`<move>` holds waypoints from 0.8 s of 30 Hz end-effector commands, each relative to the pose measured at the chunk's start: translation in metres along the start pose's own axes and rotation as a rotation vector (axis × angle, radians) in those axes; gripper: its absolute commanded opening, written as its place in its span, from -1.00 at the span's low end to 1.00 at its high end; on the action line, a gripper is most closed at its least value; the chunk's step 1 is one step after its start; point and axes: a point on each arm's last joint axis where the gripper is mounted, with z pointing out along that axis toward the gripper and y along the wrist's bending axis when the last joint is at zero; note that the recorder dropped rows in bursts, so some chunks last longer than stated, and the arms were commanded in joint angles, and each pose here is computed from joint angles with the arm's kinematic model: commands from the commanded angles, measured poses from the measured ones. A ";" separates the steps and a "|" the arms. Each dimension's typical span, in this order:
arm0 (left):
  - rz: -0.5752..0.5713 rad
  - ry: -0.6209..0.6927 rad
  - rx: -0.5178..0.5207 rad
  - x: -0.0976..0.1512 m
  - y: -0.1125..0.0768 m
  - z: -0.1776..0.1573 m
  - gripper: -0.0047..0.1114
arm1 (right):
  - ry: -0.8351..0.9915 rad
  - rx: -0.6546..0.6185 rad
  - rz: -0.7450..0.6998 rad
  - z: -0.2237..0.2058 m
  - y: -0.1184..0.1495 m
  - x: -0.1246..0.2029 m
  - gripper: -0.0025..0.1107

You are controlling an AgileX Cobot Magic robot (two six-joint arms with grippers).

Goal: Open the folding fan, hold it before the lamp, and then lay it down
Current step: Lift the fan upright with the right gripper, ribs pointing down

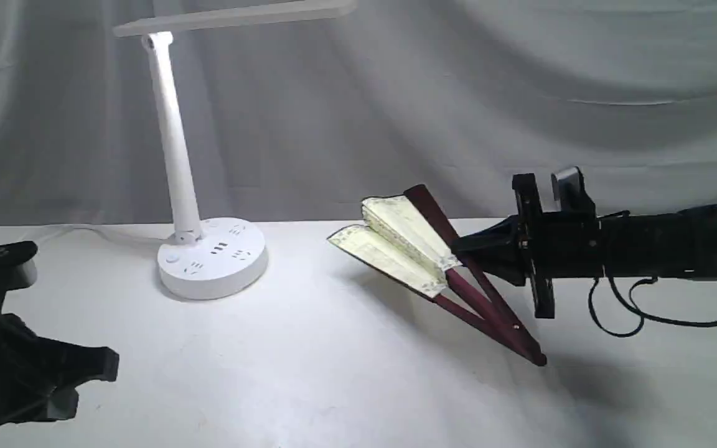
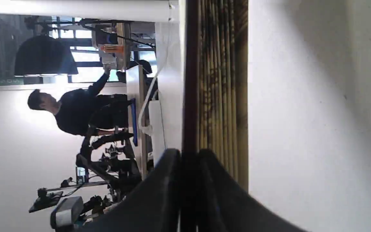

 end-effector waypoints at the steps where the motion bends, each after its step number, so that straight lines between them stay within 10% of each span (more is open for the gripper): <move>1: -0.001 -0.015 0.005 -0.002 -0.002 0.000 -0.76 | -0.031 -0.064 0.050 -0.001 0.008 -0.003 -0.85; 24: 0.083 0.040 0.006 0.004 -0.002 -0.003 -0.85 | -0.045 -0.082 -0.008 -0.021 0.060 0.019 -0.96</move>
